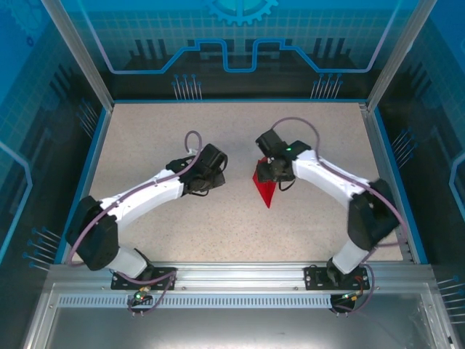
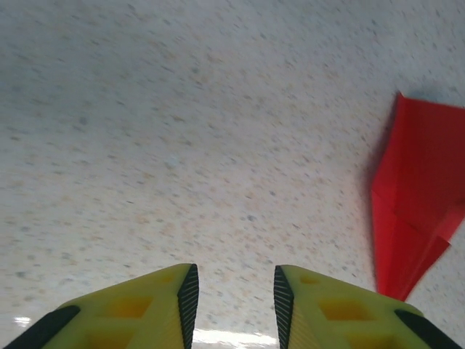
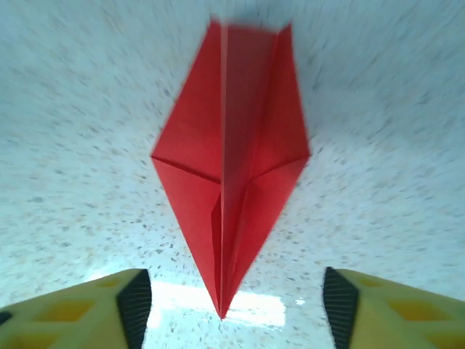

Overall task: Fold a paper plane with a square sheet of paper (pick it up from the middle)
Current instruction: Move a paper plane to the center of the table, then reset both arms

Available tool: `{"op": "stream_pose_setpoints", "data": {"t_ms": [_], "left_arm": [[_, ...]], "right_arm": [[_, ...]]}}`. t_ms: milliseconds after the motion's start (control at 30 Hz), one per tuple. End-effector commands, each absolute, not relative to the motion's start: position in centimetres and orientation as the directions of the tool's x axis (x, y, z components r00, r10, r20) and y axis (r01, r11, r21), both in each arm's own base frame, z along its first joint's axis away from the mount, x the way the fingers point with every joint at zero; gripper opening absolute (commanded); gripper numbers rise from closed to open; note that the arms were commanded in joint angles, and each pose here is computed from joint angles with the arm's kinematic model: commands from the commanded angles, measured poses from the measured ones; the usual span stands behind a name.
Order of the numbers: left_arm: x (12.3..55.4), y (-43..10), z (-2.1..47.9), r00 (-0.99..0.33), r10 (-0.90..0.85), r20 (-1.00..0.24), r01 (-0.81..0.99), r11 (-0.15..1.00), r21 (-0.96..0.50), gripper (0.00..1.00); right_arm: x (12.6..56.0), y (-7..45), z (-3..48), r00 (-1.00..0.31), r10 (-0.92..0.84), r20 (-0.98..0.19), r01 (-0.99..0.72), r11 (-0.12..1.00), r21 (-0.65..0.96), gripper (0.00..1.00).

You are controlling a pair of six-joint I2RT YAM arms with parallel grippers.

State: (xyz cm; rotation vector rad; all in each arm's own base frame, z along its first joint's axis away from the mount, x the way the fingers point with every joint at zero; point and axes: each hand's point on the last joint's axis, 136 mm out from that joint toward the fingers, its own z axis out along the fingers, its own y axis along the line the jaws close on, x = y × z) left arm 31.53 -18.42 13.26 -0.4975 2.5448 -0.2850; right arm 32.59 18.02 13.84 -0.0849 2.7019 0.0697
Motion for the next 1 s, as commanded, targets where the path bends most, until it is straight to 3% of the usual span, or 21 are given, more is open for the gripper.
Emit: {"op": "stream_pose_setpoints", "data": {"t_ms": [0, 67, 133, 300, 467, 567, 700, 967], "left_arm": [[31.3, -13.7, 14.0, -0.735, -0.418, -0.535, -0.354, 0.908, -0.224, 0.4], [31.1, -11.7, 14.6, -0.698, -0.434, -0.57, -0.381, 0.899, -0.218, 0.45], [30.9, -9.6, 14.9, -0.656, -0.447, -0.608, -0.41, 0.888, -0.21, 0.54], [30.6, -4.6, 15.7, -0.558, -0.461, -0.69, -0.468, 0.862, -0.197, 0.97], [31.1, -1.2, 16.8, -0.514, -0.421, -0.747, -0.513, 0.849, -0.126, 0.99], [31.4, 0.8, 16.0, -0.518, -0.392, -0.76, -0.55, 0.833, -0.054, 0.99], [32.0, 3.0, 14.5, -0.548, -0.275, -0.79, -0.567, 0.816, 0.11, 0.98], [35.3, 3.4, 13.7, -0.454, -0.196, -0.869, -0.477, 0.878, 0.051, 0.98]], "right_arm": [[32.3, 14.9, 18.3, -0.823, -0.068, -0.565, -0.051, 0.998, -0.047, 0.84], [32.2, 12.6, 19.8, -0.776, -0.036, -0.63, 0.003, 0.998, -0.06, 0.98], [32.2, 10.3, 20.4, -0.734, 0.005, -0.68, 0.055, 0.997, -0.053, 0.99], [32.4, 3.2, 19.7, -0.671, 0.154, -0.725, 0.257, 0.966, -0.033, 1.0], [33.4, -1.2, 18.7, -0.653, 0.12, -0.748, 0.357, 0.92, -0.164, 1.0], [34.7, -2.6, 17.7, -0.611, 0.004, -0.791, 0.339, 0.905, -0.257, 1.0], [36.2, -3.6, 14.9, -0.562, 0.037, -0.826, 0.309, 0.936, -0.168, 0.99], [39.6, -0.9, 12.1, -0.462, -0.032, -0.886, 0.13, 0.986, -0.104, 0.99]]}}
